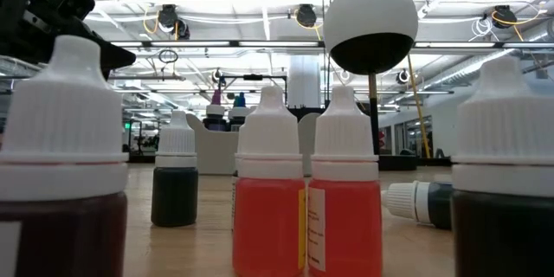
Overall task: Pick & Place food coloring
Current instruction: Put the small blue food coloring bottle into the gray bin
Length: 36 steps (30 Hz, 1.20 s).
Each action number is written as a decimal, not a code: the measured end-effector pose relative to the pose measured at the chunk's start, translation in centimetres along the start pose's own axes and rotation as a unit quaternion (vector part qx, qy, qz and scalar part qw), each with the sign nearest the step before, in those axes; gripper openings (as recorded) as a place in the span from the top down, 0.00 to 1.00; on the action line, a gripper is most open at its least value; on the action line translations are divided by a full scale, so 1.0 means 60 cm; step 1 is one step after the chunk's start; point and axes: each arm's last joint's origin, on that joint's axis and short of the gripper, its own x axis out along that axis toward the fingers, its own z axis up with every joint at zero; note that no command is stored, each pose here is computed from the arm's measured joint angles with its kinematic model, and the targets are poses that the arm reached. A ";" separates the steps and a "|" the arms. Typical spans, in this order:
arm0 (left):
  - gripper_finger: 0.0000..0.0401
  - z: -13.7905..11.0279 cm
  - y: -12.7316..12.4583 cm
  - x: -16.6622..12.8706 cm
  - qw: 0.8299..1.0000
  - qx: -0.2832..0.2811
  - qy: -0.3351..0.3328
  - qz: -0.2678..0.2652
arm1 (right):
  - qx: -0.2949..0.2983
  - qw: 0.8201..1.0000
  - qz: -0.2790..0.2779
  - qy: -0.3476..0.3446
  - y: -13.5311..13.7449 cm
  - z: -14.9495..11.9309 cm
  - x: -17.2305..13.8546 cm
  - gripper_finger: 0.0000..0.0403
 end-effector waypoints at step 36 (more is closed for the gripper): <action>0.98 0.005 0.000 0.000 1.000 0.005 -0.016 0.000 | 0.202 0.902 -0.116 0.364 0.077 -0.027 0.145 0.62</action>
